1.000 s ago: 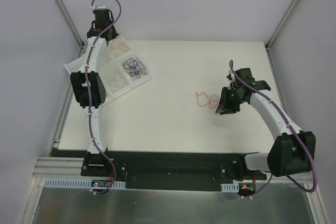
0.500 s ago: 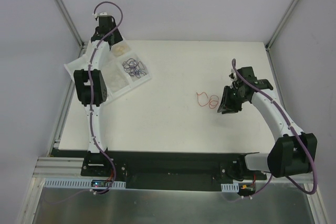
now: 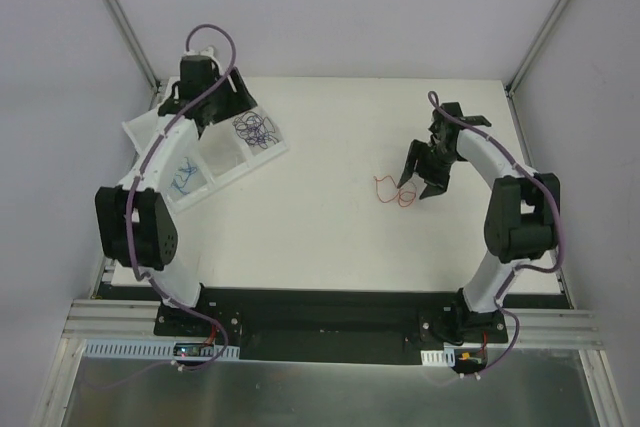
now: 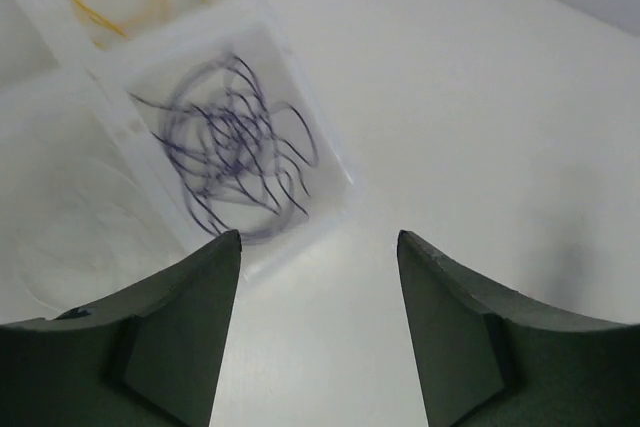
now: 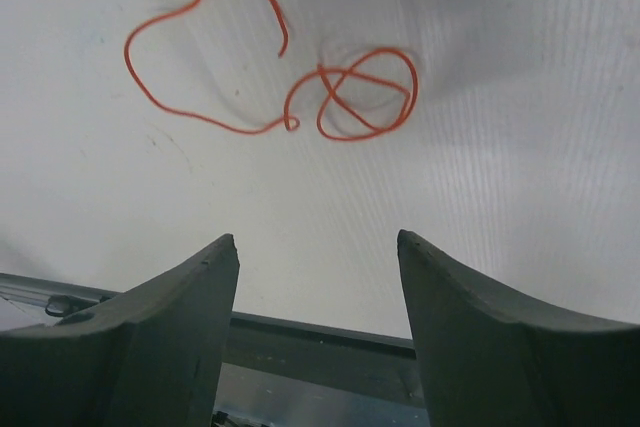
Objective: Untangle the cables
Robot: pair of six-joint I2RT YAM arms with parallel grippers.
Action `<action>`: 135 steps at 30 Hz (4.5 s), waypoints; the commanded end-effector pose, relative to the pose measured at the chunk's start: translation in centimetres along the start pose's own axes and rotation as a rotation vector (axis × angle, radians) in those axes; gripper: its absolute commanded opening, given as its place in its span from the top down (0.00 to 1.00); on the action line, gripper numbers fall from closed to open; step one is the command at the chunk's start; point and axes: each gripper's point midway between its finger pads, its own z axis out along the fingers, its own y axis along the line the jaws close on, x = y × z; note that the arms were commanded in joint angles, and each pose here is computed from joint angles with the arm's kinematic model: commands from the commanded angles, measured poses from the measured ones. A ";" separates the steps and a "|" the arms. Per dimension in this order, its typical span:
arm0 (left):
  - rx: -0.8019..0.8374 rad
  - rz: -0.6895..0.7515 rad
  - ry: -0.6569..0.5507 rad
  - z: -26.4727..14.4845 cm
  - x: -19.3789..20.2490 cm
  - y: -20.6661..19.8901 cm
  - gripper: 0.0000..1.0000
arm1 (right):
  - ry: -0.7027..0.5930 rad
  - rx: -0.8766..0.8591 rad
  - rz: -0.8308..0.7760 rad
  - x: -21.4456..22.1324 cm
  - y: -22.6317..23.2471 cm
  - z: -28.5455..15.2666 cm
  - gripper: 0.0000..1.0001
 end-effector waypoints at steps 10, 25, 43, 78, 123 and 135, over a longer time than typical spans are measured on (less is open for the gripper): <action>0.436 0.292 0.315 -15.2 19.5 -12.0 0.27 | 0.056 0.246 0.180 -4.0 -1.6 6.7 0.46; 0.383 0.279 0.324 -14.0 20.1 -12.6 0.34 | 0.122 -0.079 -0.441 5.4 10.4 3.5 1.00; 0.303 0.396 0.804 -10.6 35.4 -14.7 0.19 | 0.029 -0.237 -0.252 8.4 5.7 -0.9 0.37; -0.011 0.512 0.311 -7.9 14.5 -7.6 1.00 | -0.035 -0.238 -0.133 7.8 2.1 -1.7 0.41; -0.118 -0.194 0.107 -2.4 -2.2 10.9 0.51 | -0.030 -0.185 -0.141 6.2 2.1 -2.4 0.40; 0.210 0.015 0.249 -11.0 17.3 -4.1 0.41 | -0.079 -0.142 -0.324 6.2 4.0 -4.3 0.37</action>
